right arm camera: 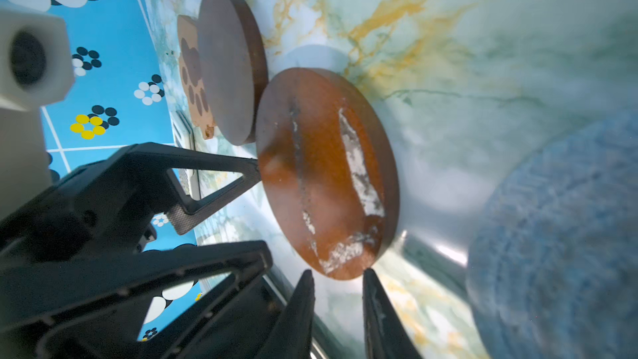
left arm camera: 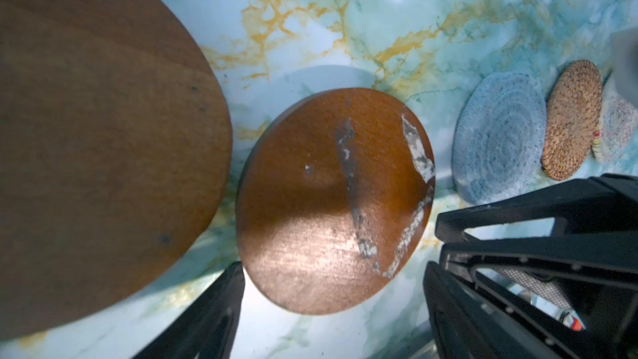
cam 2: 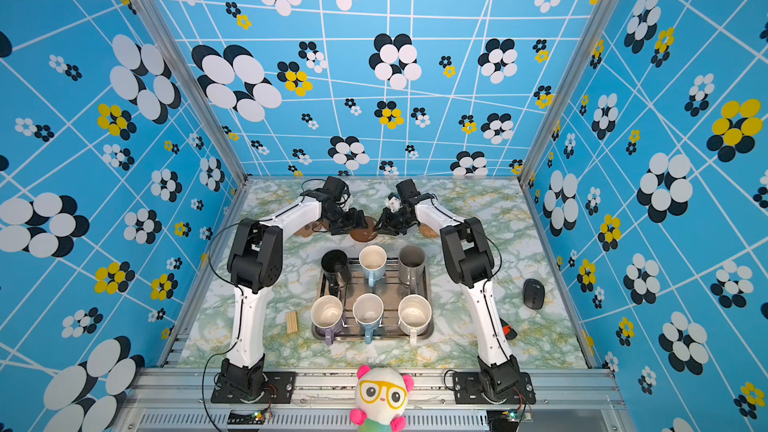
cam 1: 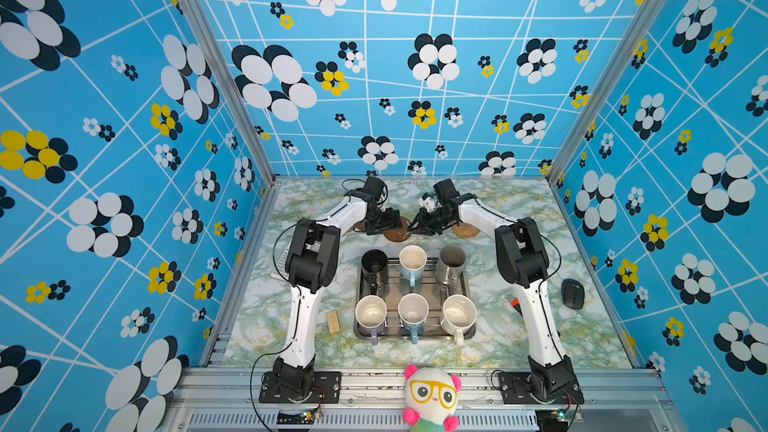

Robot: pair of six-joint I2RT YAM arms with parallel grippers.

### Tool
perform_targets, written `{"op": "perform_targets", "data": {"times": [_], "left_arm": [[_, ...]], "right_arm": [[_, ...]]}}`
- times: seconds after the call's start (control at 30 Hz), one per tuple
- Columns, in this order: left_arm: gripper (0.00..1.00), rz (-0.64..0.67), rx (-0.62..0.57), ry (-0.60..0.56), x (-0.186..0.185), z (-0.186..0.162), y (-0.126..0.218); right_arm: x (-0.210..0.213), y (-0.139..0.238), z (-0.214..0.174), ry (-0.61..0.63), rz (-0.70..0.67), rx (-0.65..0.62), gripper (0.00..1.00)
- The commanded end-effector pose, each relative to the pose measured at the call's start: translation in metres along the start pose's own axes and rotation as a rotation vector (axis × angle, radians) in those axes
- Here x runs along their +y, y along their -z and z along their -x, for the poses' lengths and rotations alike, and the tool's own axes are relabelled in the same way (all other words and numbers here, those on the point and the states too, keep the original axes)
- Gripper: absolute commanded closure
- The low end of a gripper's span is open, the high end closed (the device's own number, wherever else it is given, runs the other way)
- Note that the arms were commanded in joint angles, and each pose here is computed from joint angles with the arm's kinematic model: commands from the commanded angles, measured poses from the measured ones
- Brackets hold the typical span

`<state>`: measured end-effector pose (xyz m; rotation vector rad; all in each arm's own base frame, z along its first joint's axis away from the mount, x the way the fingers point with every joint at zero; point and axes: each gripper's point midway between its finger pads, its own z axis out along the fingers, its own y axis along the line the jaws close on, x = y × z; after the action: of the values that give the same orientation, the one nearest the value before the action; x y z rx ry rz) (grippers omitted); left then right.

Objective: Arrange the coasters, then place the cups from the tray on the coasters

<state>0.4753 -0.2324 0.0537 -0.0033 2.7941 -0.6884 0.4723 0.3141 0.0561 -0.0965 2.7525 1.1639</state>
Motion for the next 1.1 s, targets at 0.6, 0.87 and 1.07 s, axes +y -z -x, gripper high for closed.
{"op": "perform_targets", "data": {"times": [0.6,0.87,1.07], "left_arm": [[0.21,-0.008,0.038,-0.012,-0.007,-0.022,0.0],[0.23,0.017,0.053,-0.02,-0.002,-0.011,-0.016],[0.23,0.058,0.04,-0.032,0.006,0.003,-0.018]], "right_arm": [[0.009,0.096,0.014,0.056,-0.014,-0.202,0.71],[-0.006,0.099,0.001,0.039,-0.025,-0.21,0.71],[-0.013,0.102,-0.003,0.034,-0.022,-0.213,0.71]]}}
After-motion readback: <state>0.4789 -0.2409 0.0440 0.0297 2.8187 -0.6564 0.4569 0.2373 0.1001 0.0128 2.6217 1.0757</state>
